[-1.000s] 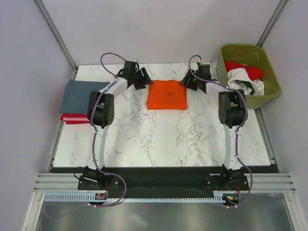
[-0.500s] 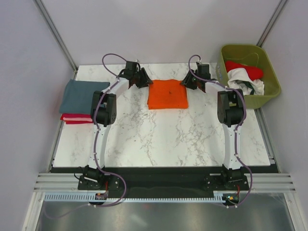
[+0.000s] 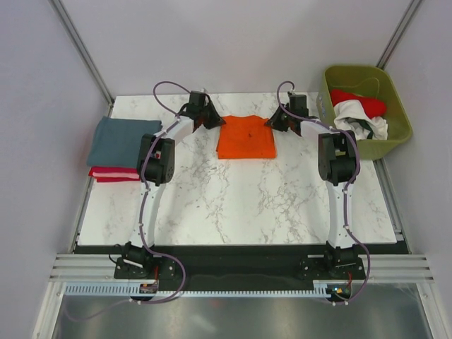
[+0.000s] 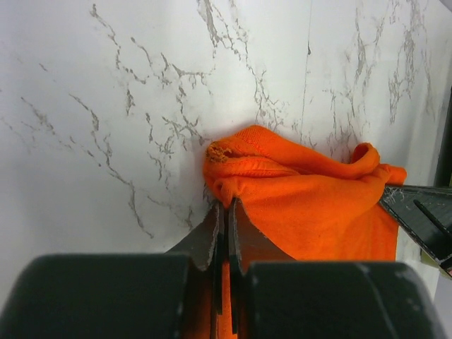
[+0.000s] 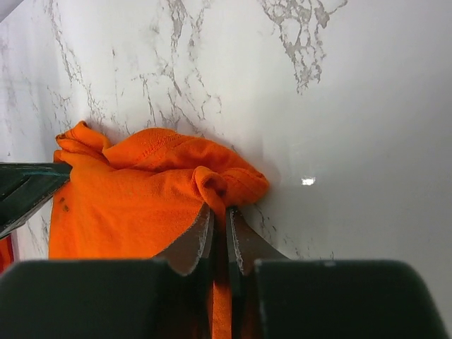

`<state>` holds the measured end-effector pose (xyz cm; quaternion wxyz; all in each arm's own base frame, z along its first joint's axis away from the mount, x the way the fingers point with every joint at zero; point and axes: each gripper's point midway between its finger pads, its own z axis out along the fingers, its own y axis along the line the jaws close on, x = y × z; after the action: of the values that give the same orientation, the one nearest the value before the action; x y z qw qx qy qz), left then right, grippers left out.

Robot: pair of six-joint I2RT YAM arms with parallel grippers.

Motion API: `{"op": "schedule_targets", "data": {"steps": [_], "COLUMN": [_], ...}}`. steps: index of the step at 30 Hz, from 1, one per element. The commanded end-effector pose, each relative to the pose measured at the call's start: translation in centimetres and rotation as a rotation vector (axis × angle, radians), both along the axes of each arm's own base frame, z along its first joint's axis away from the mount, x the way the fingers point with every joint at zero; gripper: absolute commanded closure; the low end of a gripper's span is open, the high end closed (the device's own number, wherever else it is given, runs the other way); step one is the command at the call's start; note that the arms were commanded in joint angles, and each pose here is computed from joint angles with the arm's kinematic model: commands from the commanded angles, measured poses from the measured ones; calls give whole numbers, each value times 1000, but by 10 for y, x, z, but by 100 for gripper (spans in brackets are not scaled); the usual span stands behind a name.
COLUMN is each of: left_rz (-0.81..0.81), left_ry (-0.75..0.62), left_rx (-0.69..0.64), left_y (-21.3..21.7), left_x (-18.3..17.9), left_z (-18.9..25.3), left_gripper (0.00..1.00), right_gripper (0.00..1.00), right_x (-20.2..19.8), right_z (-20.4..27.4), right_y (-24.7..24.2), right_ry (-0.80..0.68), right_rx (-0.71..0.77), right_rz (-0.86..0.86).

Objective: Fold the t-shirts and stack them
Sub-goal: Neatly place the folded tshirt to the corner

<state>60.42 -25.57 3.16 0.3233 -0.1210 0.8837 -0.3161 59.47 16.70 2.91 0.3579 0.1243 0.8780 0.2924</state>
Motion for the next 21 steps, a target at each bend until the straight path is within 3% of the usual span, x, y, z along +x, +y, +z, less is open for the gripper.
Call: {"op": "schedule_targets", "data": {"steps": [1,10,21], "left_rz": [18,30,126], "left_ry": [-68,-160,-281], "left_rx": [-9,74,97], "left_y": [-9,21,92], "left_x": [8,-27,-113], "left_z": [29,110,241], "left_gripper": [98,98,98], "right_gripper": [100,100,100], "right_x": [4,-26,-107], "right_z": [38,126,266], "right_y": [18,47,121], "right_ry": [-69,-173,-386], "right_rx": [43,72,117], "right_rz": [54,123,275]}}
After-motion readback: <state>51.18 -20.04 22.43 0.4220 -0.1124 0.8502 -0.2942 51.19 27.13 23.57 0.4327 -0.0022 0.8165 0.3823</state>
